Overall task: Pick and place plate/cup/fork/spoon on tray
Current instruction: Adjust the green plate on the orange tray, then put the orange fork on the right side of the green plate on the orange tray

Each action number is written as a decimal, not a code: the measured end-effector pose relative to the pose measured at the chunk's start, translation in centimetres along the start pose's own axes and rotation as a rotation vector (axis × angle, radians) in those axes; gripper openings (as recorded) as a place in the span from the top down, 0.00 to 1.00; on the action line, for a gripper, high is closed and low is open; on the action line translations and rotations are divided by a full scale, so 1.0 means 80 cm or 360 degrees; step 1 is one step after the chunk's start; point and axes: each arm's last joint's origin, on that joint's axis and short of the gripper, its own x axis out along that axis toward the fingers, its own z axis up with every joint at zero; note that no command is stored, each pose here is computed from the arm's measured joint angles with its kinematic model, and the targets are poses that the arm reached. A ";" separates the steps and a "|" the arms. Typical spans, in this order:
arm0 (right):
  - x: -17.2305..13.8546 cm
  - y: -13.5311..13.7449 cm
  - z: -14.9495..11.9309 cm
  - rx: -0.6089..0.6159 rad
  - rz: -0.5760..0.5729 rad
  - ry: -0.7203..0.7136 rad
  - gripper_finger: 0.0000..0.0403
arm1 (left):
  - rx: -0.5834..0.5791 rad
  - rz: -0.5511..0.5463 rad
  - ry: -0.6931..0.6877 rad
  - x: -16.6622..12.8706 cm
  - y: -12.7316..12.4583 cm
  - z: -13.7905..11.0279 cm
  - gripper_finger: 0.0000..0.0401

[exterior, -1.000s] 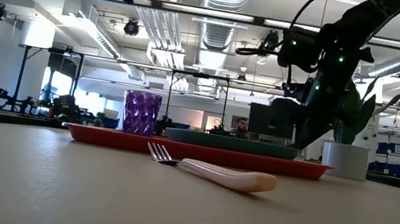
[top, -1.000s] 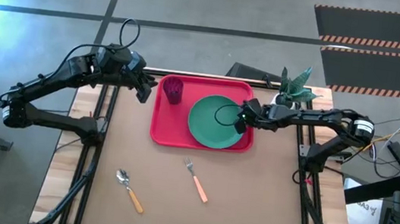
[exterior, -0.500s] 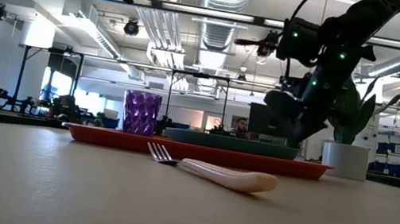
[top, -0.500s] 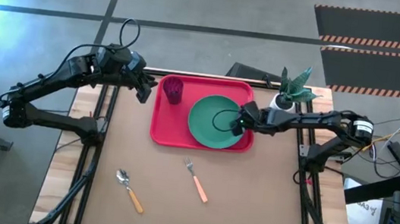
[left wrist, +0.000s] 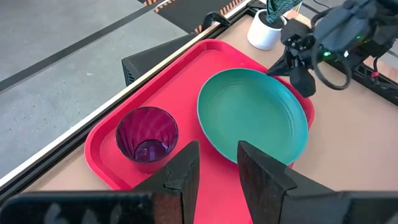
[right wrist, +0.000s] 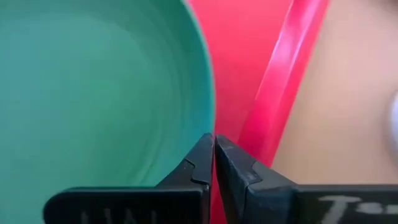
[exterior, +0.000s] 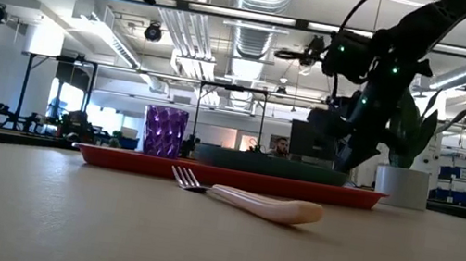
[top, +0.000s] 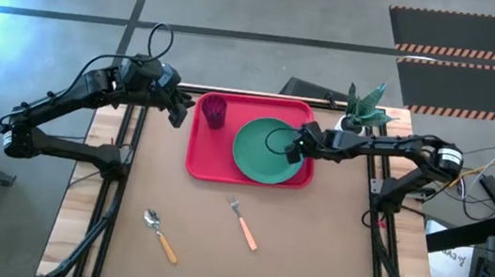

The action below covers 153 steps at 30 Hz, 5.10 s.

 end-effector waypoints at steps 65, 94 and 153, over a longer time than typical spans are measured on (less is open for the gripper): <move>0.019 -0.036 0.020 -0.0049 -0.0031 0.0015 0.98 | -0.0006 0.0002 0.0004 0.001 0.000 0.000 0.77; 0.004 0.010 0.014 -0.0019 0.0133 -0.0248 0.98 | -0.0008 0.0000 0.0001 0.001 0.000 0.000 0.77; -0.053 0.109 0.041 -0.0541 0.0731 0.0237 0.98 | 0.0005 0.0003 0.0008 0.001 0.000 0.000 0.77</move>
